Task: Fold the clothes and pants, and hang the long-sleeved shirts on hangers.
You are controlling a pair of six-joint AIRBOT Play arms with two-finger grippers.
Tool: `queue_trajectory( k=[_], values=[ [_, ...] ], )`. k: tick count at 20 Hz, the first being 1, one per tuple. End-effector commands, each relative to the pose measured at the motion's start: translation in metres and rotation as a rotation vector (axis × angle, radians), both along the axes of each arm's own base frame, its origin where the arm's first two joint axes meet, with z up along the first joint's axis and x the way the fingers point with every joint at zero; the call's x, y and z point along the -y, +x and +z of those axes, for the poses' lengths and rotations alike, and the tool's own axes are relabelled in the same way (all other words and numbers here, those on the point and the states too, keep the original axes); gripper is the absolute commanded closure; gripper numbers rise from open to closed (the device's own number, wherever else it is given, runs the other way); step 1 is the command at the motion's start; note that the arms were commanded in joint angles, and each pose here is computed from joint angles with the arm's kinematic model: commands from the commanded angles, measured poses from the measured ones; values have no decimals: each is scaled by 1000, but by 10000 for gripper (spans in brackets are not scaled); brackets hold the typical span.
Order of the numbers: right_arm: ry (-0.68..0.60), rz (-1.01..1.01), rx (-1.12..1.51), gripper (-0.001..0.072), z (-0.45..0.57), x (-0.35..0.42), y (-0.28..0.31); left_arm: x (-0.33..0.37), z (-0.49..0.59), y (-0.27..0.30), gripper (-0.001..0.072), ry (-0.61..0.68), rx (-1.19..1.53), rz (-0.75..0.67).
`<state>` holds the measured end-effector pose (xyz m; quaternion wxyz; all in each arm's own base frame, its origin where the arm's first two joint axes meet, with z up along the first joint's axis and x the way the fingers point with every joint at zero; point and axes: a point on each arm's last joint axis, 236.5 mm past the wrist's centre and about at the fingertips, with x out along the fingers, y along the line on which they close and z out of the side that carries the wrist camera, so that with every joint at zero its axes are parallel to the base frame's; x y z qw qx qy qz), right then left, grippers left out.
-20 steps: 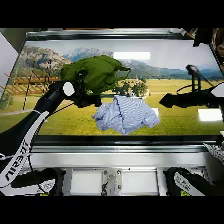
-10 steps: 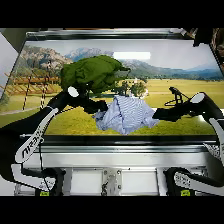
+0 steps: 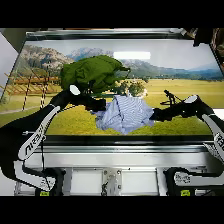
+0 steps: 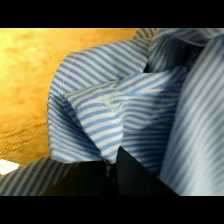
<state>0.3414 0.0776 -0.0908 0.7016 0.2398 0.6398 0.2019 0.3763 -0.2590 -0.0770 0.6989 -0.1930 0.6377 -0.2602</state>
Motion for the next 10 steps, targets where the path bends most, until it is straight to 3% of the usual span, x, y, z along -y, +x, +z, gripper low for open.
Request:
queue_trajectory(
  k=[1,5,10],
  values=[
    [-33,22,134,694,51,16,24,-21,54,27,697,-31,126,57],
    [-163,56,562,694,230,38,57,-67,267,54,695,-125,555,116],
    [-314,-49,1153,694,446,30,7,-95,487,-32,696,-190,1084,149]
  ],
)
